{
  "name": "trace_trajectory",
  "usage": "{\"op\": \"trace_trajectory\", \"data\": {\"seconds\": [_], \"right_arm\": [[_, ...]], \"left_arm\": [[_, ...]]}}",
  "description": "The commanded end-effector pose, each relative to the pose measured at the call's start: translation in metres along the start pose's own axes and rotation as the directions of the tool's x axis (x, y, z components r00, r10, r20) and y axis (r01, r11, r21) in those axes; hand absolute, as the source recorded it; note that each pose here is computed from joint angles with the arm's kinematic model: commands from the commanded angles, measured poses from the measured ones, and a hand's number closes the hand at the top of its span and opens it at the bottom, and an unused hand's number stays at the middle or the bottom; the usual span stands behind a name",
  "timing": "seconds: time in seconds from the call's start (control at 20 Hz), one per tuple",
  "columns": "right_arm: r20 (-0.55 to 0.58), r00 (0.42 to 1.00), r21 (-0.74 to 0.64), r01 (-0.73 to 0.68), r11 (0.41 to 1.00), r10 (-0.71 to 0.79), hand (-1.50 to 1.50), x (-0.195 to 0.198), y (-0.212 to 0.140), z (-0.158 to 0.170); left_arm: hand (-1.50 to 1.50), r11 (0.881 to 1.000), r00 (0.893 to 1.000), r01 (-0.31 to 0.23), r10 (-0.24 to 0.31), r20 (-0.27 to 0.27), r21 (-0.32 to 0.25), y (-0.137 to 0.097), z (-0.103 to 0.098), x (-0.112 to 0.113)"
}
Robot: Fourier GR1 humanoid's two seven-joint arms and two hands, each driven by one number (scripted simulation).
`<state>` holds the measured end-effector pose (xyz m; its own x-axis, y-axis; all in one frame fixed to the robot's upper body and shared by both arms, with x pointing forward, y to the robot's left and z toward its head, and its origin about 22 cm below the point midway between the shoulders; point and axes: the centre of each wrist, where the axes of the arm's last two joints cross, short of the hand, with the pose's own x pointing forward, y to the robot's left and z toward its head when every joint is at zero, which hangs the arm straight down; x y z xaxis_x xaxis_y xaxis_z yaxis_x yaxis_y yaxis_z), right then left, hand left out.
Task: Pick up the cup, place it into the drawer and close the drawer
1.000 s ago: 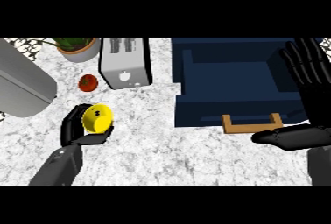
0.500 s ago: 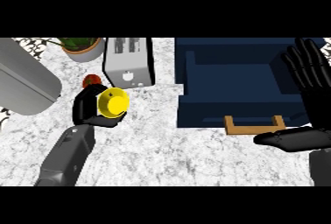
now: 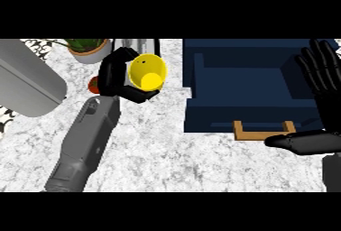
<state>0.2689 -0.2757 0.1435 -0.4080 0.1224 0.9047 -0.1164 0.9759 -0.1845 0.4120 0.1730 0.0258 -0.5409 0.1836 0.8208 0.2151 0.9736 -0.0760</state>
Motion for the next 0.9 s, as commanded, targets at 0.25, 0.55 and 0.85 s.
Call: {"op": "trace_trajectory", "data": {"seconds": [0.25, 0.55, 0.85], "right_arm": [[0.008, 1.000, -0.013, -0.007, 1.000, 0.007, -1.50, 0.000, 0.001, 0.009], [0.036, 0.999, 0.008, 0.023, 1.000, -0.023, -1.50, -0.001, 0.015, 0.000], [0.038, 0.999, 0.046, 0.029, 0.999, -0.030, -1.50, 0.001, 0.011, -0.015]], "left_arm": [[1.50, 0.998, 0.999, 0.037, -0.038, -0.012, -0.059, -0.080, -0.105, 0.085], [1.50, 0.990, 0.983, 0.130, -0.136, -0.125, -0.058, -0.128, -0.126, 0.092], [1.50, 0.968, 0.936, 0.245, -0.252, -0.247, -0.058, -0.135, -0.122, 0.068]]}}
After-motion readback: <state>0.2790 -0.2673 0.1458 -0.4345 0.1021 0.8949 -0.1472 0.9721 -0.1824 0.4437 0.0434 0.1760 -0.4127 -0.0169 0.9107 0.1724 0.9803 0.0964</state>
